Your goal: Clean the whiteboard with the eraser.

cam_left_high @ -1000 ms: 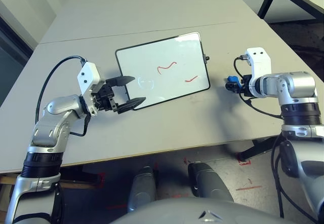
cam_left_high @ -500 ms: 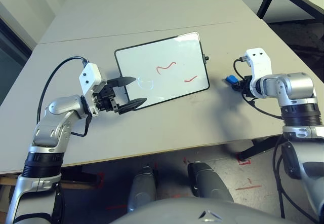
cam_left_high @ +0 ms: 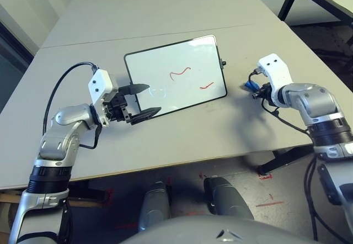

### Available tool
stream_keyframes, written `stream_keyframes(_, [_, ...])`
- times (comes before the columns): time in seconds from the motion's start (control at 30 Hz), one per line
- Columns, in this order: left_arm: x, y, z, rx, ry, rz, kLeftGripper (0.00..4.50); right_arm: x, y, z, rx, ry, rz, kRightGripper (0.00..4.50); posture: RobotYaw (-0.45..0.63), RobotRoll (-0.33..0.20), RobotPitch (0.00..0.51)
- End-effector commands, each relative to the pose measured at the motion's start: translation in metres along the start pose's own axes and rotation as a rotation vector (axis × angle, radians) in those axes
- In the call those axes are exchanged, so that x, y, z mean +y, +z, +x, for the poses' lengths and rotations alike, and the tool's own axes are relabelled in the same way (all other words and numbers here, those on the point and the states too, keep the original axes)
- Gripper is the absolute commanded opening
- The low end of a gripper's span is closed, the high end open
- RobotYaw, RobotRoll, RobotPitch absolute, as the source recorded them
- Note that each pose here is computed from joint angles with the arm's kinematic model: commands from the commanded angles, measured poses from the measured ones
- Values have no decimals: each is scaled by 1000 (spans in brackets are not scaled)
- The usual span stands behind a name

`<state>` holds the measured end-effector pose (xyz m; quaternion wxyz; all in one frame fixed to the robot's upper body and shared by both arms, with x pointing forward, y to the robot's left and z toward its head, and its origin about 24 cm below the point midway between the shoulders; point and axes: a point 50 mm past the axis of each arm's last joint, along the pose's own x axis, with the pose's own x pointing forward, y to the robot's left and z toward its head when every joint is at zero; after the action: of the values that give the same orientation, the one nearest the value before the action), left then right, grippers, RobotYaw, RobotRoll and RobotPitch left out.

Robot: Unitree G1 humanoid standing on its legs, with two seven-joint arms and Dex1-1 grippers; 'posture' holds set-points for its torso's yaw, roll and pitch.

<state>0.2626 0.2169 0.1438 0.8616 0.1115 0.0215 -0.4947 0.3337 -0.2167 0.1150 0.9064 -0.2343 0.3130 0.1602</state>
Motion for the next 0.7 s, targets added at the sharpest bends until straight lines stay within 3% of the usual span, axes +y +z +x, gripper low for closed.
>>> stream_keyframes(0.03, [-1, 0, 3, 12, -7, 18, 4500, 2, 7, -3, -23, -14, -157, 326, -118, 0, 85])
stream_keyframes(0.2, [4, 1, -3, 27, 15, 33, 4500, -12, 31, -19, -70, -137, -469, 326, -117, 0, 86])
stream_keyframes(0.33, [6, 2, -6, 33, 28, 42, 4500, -17, 58, -35, -133, -204, -617, 326, -116, 0, 86])
stream_keyframes(0.47, [8, 3, -7, 35, 38, 48, 4500, -5, 88, -48, -218, -257, -793, 325, -120, 0, 86])
stream_keyframes(0.7, [15, 3, -12, 53, 66, 64, 4500, 34, 115, -51, -339, -230, -937, 322, -120, 0, 91])
